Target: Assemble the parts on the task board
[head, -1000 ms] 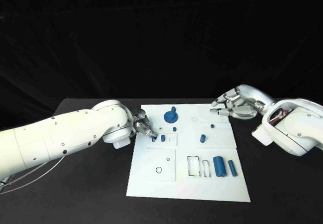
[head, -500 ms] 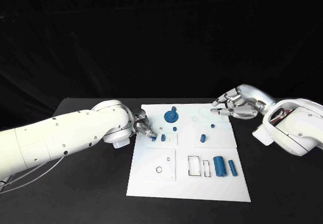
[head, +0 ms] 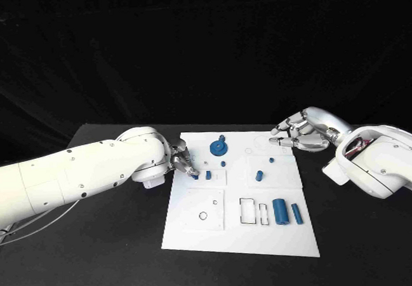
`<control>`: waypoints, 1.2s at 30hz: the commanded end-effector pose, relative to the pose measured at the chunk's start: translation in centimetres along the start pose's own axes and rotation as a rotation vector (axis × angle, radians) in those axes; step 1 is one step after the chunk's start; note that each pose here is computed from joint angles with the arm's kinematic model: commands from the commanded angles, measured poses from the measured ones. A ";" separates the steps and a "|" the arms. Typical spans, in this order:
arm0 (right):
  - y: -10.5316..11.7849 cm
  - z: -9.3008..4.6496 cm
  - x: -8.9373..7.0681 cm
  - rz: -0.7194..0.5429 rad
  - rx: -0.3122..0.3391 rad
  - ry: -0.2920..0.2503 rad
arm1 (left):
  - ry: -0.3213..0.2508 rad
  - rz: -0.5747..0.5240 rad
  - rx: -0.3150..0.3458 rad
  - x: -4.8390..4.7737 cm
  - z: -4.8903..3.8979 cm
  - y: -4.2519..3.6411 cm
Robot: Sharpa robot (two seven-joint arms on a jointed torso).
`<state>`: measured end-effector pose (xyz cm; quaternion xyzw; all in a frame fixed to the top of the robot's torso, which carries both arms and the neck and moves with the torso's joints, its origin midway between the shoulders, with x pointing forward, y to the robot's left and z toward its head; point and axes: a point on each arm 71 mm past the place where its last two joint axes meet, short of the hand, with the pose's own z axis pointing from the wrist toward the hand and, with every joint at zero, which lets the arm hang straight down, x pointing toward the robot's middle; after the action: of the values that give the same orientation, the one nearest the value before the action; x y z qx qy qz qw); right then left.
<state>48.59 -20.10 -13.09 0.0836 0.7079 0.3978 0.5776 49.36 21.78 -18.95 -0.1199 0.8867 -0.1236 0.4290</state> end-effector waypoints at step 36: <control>0.0 -0.1 0.2 0.000 -0.003 0.017 | 0.078 0.029 -0.024 0.96 0.09 -0.15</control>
<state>48.56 -20.16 -13.23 0.0846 0.7096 0.3975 0.5756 49.33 21.67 -18.92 -0.1161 0.8930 -0.1152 0.4193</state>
